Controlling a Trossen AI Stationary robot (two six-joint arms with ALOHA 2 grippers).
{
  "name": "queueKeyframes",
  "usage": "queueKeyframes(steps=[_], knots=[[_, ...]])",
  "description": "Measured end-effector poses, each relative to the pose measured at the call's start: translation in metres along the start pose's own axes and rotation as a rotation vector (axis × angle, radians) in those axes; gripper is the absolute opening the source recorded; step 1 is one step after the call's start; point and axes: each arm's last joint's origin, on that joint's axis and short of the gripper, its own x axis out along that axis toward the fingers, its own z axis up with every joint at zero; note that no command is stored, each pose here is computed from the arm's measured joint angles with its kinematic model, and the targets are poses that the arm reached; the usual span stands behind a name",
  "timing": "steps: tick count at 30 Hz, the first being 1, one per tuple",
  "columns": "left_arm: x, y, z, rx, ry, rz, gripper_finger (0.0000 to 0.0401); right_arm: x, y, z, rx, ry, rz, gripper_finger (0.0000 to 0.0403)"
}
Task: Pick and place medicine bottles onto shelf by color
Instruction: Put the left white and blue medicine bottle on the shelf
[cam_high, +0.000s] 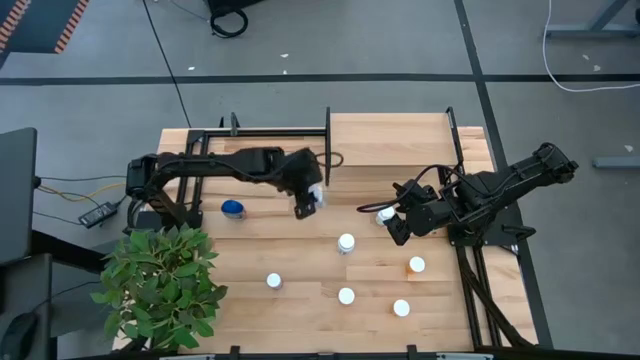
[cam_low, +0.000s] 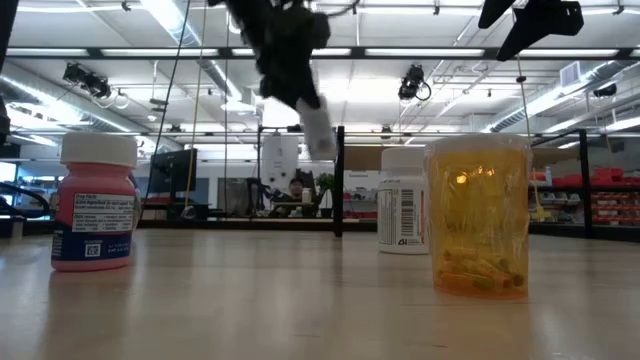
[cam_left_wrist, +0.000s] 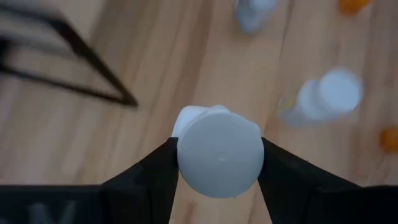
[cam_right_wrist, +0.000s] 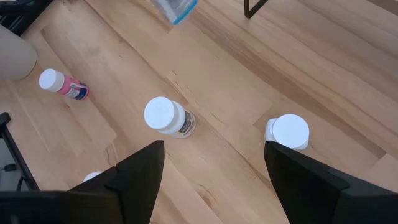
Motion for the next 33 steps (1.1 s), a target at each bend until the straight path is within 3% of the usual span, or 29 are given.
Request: queueKeyframes(steps=[6, 11, 20, 26, 33], knots=[[-0.035, 0.004, 0.037, 0.061, -0.163, 0.014, 0.0198, 0.000, 0.000, -0.001, 0.029, 0.040, 0.017, 0.0284], [-0.044, 0.011, 0.056, 0.114, -0.219, 0.036, 0.0203, 0.000, 0.001, -0.003, 0.035, 0.111, 0.047, 0.0284], [-0.015, 0.039, 0.080, 0.161, -0.216, 0.113, 0.0204, -0.001, 0.002, -0.005, 0.064, 0.182, 0.067, 0.0284], [0.016, 0.066, 0.086, 0.143, -0.163, 0.152, 0.0205, -0.001, 0.002, -0.005, 0.089, 0.179, 0.070, 0.0284], [0.029, 0.087, 0.089, 0.109, -0.160, 0.178, 0.0206, 0.000, 0.001, -0.003, 0.095, 0.166, 0.064, 0.0284]])
